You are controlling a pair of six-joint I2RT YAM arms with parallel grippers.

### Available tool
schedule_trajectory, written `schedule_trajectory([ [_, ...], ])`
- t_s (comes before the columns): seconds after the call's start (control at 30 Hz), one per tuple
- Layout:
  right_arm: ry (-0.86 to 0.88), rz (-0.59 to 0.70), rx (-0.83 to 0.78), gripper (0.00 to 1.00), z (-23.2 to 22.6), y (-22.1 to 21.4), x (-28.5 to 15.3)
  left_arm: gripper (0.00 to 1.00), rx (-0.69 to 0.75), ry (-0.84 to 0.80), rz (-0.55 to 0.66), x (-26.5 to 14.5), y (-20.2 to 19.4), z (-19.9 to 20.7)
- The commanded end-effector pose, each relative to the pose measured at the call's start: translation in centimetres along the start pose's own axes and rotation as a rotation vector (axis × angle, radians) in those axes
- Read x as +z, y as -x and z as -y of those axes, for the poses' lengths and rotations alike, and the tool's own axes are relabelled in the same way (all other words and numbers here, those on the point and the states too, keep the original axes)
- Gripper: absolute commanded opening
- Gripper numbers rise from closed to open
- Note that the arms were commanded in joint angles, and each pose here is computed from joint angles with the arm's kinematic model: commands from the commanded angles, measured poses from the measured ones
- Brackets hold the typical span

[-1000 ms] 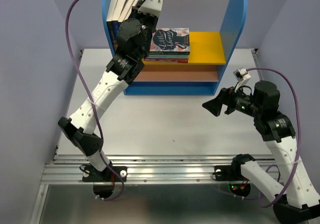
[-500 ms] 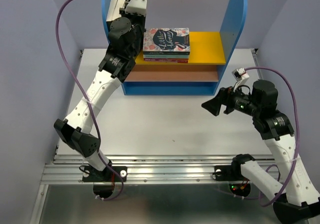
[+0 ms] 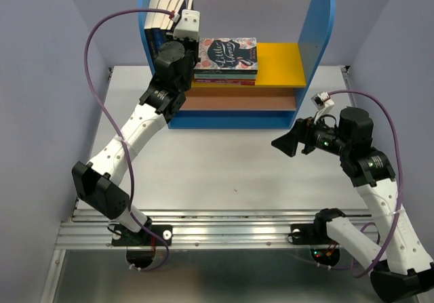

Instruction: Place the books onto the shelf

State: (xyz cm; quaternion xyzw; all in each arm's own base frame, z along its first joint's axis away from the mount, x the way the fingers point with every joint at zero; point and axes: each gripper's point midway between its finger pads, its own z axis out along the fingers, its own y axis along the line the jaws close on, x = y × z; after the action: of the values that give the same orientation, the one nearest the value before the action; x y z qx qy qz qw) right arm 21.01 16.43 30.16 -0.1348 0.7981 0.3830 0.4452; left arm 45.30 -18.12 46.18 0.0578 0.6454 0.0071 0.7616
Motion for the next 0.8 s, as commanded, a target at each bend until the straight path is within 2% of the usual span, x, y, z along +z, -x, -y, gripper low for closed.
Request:
schedule_trajectory([
  [0.0,0.046,0.041,-0.034,1.0,-1.0,1.0,0.0,0.0,-0.142,0.11,0.177,-1.4,5.7,-3.3],
  [0.23,0.051,0.044,-0.036,1.0,-1.2,0.9,-0.2,0.0,-0.134,0.142,0.139,-0.9,4.3,-3.4],
  [0.3,0.05,0.042,-0.033,1.0,-1.1,0.8,-0.2,0.04,-0.132,0.143,0.133,-0.9,4.2,-3.4],
  [0.33,0.05,0.042,-0.033,1.0,-1.1,0.8,-0.2,0.06,-0.137,0.145,0.131,-0.9,4.3,-3.5],
  [0.37,0.051,0.04,-0.032,1.0,-1.1,0.8,-0.2,0.13,-0.138,0.144,0.125,-1.0,4.2,-3.5],
  [0.47,0.053,0.041,-0.031,1.0,-1.2,0.8,-0.2,0.2,-0.15,0.159,0.13,-1.2,4.2,-3.8],
  [0.63,0.055,0.033,-0.023,1.0,-1.1,0.8,-0.1,0.26,-0.155,0.15,0.123,-1.1,3.6,-3.5],
  [0.67,0.056,0.032,-0.02,1.0,-1.2,0.7,-0.2,0.4,-0.151,0.144,0.115,-1.0,3.4,-3.3],
  [0.7,0.06,0.032,-0.021,1.0,-1.3,0.7,-0.2,0.45,-0.149,0.146,0.113,-0.9,3.4,-3.3],
  [0.77,0.058,0.031,-0.022,1.0,-1.3,0.6,-0.3,0.46,-0.145,0.151,0.104,-0.9,3.1,-3.2],
])
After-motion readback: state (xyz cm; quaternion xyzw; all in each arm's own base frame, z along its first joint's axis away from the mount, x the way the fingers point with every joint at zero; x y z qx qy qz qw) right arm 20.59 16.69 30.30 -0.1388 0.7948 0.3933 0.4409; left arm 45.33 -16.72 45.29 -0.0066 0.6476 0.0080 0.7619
